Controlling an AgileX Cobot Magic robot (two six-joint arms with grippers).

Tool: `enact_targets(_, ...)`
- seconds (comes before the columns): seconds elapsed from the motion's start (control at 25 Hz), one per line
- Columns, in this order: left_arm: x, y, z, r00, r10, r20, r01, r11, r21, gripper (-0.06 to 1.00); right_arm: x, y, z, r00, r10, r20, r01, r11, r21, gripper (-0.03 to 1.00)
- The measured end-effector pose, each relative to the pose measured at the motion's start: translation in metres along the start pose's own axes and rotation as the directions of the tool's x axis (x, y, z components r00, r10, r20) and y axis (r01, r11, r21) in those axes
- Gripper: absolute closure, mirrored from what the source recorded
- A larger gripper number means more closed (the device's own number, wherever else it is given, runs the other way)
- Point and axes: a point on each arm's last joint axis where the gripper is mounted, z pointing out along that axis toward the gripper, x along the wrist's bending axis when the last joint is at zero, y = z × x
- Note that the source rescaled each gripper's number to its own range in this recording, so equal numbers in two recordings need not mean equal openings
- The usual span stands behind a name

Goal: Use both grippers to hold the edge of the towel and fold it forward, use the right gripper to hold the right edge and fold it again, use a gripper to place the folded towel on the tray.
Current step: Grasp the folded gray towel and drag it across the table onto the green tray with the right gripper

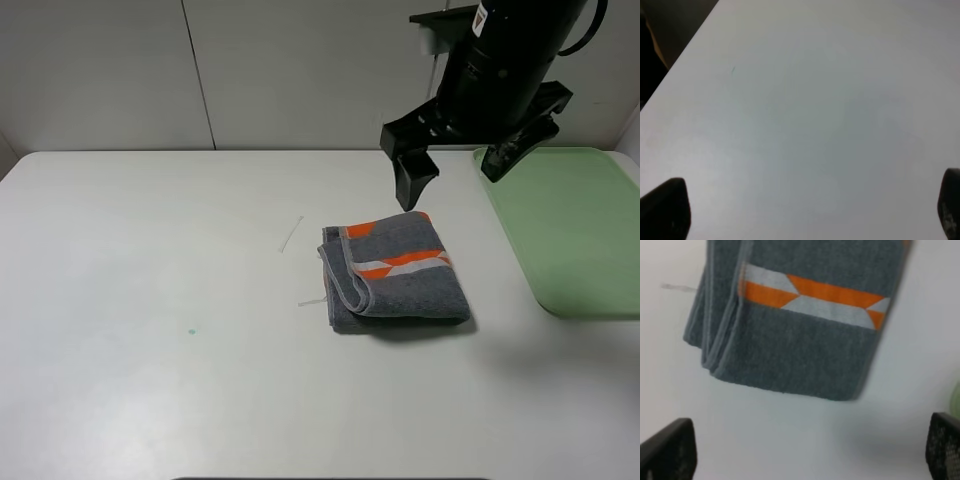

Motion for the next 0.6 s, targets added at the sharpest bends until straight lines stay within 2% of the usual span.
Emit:
enact_targets(0.24, 0.0, 0.0, 0.0, 1.0, 0.0, 0.0, 0.0, 1.0, 0.0, -0.06, -0.017, 0.004, 0.001, 1.0, 0.031, -0.005, -0.031, 0.999, -0.023, -0.03)
enact_targets(0.6, 0.0, 0.0, 0.0, 1.0, 0.0, 0.0, 0.0, 1.0, 0.0, -0.06, -0.056, 0.007, 0.021, 0.988, 0.092, -0.123, -0.103, 0.99, -0.093, -0.03)
